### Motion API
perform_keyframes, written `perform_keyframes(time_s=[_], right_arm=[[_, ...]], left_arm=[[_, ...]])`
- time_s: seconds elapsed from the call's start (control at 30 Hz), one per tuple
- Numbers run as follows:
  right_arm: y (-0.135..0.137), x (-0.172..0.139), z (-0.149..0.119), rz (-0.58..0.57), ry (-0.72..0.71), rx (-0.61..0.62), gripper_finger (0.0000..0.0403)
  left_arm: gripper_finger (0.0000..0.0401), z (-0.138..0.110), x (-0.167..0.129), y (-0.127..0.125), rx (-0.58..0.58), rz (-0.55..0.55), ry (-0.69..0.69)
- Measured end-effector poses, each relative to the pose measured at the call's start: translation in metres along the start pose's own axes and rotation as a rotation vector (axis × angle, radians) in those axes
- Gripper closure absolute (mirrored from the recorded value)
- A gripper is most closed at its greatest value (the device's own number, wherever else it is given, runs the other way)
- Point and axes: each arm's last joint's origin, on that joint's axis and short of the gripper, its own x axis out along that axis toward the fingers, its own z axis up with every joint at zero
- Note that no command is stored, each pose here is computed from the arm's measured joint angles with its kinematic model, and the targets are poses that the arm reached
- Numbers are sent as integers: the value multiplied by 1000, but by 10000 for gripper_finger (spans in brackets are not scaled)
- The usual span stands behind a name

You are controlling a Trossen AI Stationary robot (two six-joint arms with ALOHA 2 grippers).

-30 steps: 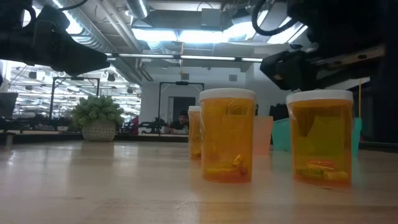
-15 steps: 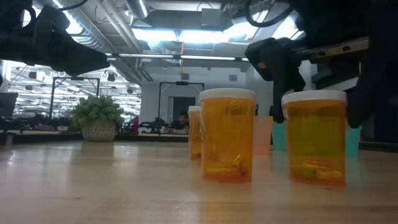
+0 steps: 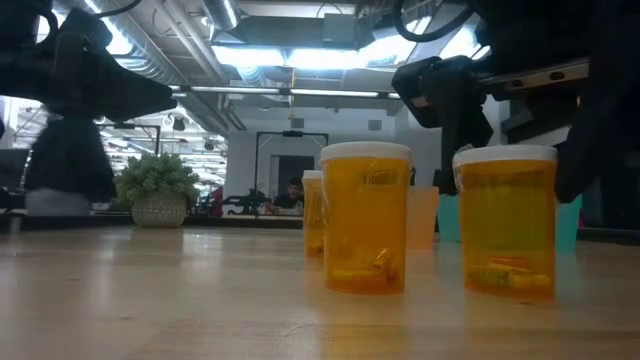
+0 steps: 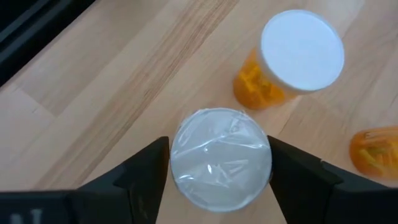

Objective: Pick and place medicine bottles into bin by pill shape (circle, oval)
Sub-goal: Put the large orange pill bottle into the orange bin

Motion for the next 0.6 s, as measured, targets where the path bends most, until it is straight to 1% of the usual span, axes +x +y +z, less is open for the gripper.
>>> perform_keyframes(time_s=[0.23, 0.33, 0.43, 0.53, 0.6], right_arm=[[0, 0, 0, -1, 1, -1, 194], [-2, -2, -1, -7, 11, 15, 196], [-5, -10, -1, -16, 10, 64, 196], [-7, -26, 5, -25, -20, 77, 196], [-9, -43, 11, -43, -30, 88, 196]], left_arm=[[144, 0, 0, 0, -4, 0, 0], [144, 0, 0, 0, -4, 0, 0], [144, 0, 0, 0, -3, 0, 1], [144, 0, 0, 0, -4, 0, 0], [144, 0, 0, 0, -4, 0, 0]])
